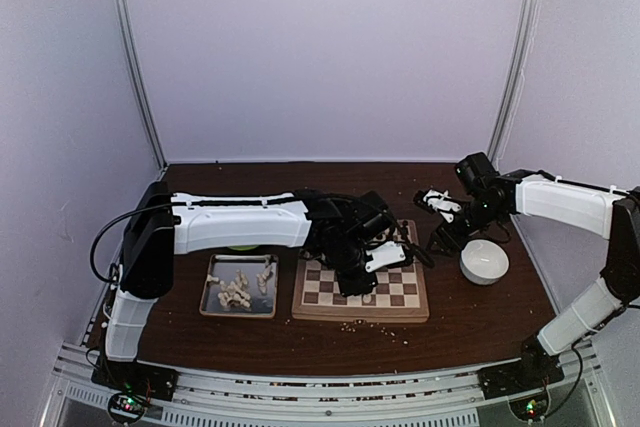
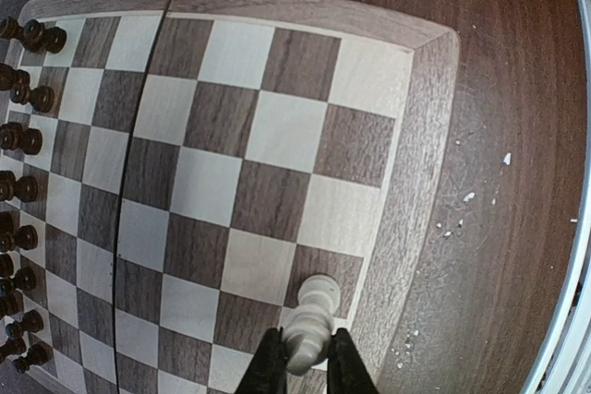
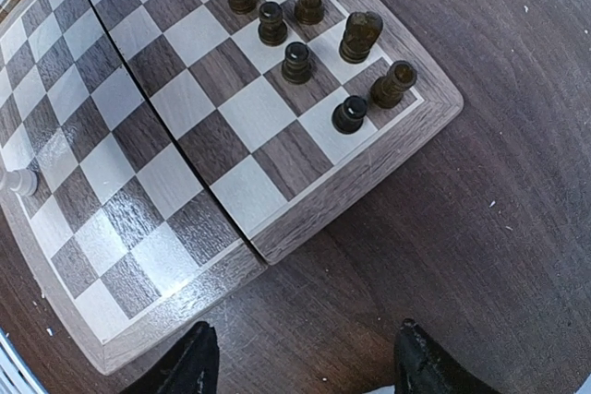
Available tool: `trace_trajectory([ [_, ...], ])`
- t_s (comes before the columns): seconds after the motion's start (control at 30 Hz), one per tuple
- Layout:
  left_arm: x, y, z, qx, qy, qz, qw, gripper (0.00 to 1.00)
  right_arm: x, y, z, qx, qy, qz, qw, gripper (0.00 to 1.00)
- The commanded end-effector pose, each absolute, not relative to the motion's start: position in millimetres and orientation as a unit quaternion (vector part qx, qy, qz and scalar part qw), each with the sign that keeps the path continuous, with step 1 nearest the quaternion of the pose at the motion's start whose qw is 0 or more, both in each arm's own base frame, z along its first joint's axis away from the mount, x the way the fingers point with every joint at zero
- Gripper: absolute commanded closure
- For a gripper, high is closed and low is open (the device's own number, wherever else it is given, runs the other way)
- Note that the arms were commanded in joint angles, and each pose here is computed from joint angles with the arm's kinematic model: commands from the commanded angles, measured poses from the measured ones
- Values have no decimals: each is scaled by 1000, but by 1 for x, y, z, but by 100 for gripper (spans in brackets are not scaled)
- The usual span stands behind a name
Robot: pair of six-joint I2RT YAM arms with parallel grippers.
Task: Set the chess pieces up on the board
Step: Place the king at e1, then pick up the bishop from the storage box.
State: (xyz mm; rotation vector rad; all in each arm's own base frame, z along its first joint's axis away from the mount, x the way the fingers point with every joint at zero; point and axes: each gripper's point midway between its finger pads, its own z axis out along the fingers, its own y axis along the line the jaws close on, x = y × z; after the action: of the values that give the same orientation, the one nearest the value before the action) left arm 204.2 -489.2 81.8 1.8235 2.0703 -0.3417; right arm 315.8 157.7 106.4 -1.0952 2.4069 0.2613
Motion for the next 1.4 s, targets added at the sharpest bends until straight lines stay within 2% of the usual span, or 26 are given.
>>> trace_trajectory([
  [0.0, 197, -494, 90, 653, 722, -132, 186, 93, 321, 159, 112, -402, 877, 97, 245, 35],
  [0.17, 197, -493, 87, 653, 724, -129, 183, 89, 321, 159, 112, -403, 877, 98, 244, 35],
  [0.4, 202, -493, 94, 647, 727, -120, 196, 70, 320, 159, 111, -403, 877, 99, 241, 35],
  [0.63, 207, -491, 141, 638, 719, -123, 248, 54, 318, 162, 113, -411, 872, 106, 243, 35],
  [0.83, 218, -452, 200, 598, 733, -98, 307, 51, 318, 161, 111, -411, 873, 105, 240, 35],
  [1.0, 264, -375, 218, 464, 819, -52, 332, 50, 319, 162, 113, -411, 872, 104, 243, 35],
  [1.2, 285, -258, 165, 273, 922, 6, 274, 53, 319, 162, 114, -412, 871, 106, 246, 35],
  [1.37, 264, -241, 120, 263, 939, -7, 223, 51, 319, 164, 110, -414, 872, 109, 239, 35],
])
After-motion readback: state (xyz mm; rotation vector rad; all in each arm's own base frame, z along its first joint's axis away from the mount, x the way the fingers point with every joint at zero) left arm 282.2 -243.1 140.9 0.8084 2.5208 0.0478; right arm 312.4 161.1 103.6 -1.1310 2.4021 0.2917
